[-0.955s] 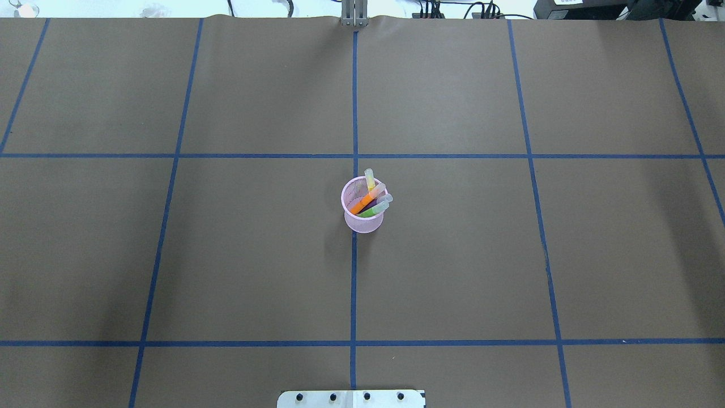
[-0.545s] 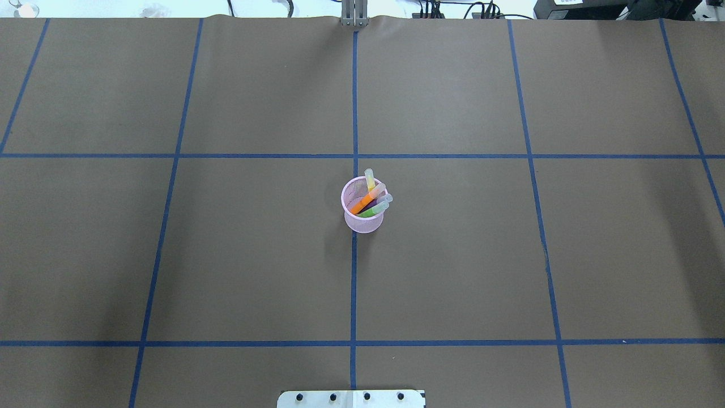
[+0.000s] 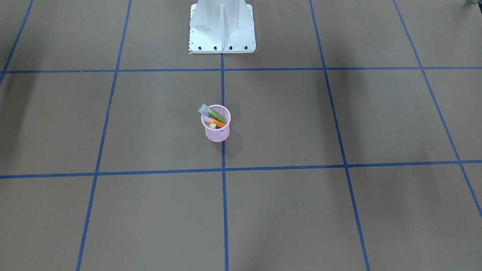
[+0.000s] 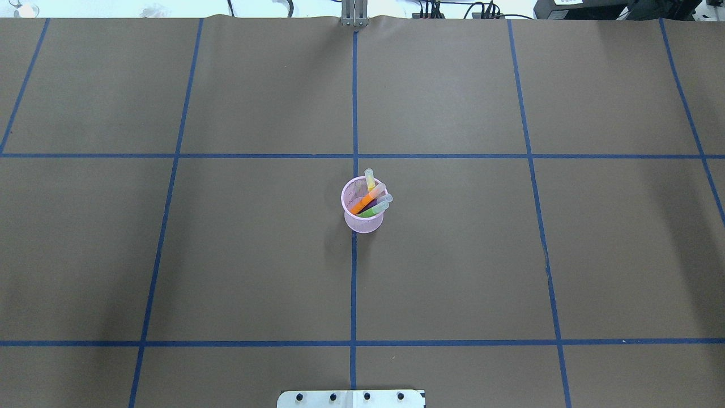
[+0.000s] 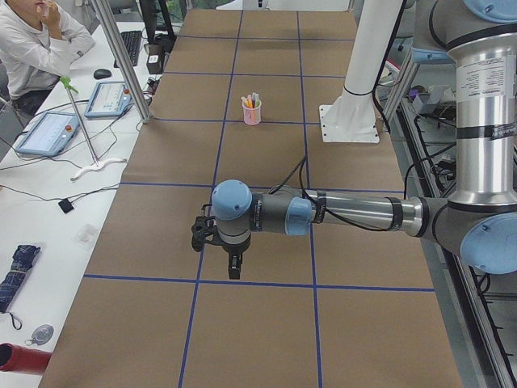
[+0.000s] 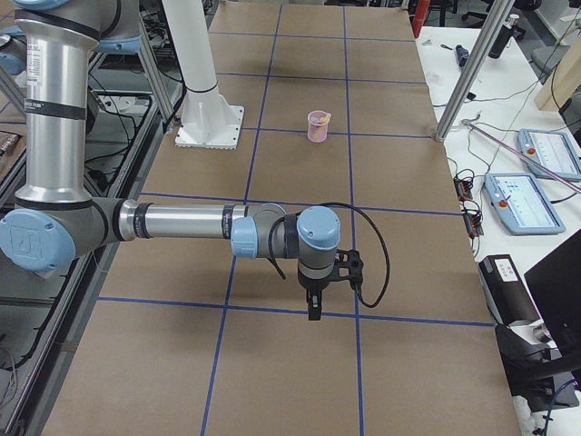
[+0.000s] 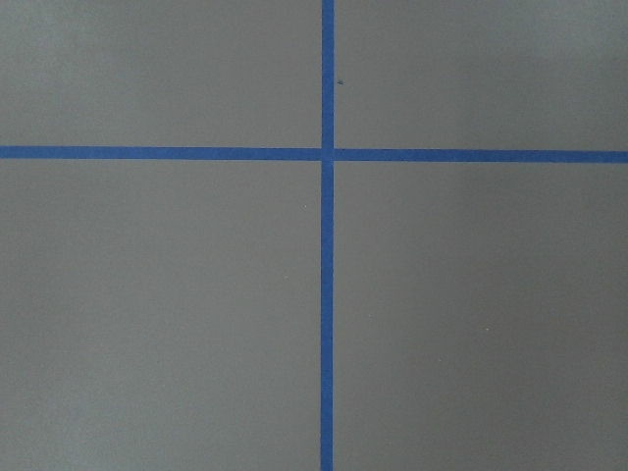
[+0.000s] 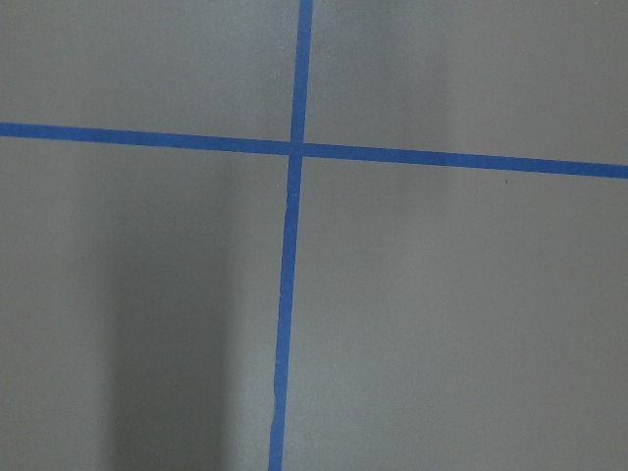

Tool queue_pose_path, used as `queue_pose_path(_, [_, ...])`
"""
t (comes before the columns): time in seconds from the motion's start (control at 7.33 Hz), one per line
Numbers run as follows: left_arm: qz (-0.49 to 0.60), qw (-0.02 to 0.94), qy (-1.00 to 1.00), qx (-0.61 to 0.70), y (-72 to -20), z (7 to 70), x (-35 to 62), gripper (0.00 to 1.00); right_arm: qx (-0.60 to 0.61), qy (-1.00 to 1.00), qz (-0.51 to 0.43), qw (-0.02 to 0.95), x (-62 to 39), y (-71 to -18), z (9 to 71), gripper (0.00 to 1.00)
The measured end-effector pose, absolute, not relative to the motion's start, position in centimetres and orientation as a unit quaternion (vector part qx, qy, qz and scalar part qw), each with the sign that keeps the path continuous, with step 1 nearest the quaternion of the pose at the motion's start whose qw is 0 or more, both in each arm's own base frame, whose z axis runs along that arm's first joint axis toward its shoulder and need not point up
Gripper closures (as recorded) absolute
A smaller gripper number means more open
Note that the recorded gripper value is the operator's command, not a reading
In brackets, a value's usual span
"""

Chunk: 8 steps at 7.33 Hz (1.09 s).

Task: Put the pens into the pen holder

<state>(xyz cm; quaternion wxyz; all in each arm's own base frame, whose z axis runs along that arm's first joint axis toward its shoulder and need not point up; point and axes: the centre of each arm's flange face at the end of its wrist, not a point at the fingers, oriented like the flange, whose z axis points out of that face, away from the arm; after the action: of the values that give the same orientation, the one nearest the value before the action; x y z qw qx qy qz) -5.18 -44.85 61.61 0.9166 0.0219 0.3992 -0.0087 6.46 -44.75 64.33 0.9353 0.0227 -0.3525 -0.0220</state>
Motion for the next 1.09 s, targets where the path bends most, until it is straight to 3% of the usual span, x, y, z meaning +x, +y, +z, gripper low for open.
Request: queue_pose_path(1.09, [-0.01, 0.917, 0.399, 0.018, -44.35, 61.93, -5.19, 0.0, 0.029, -0.353, -0.024, 0.935, 6.45, -44.66, 63.62, 0.01])
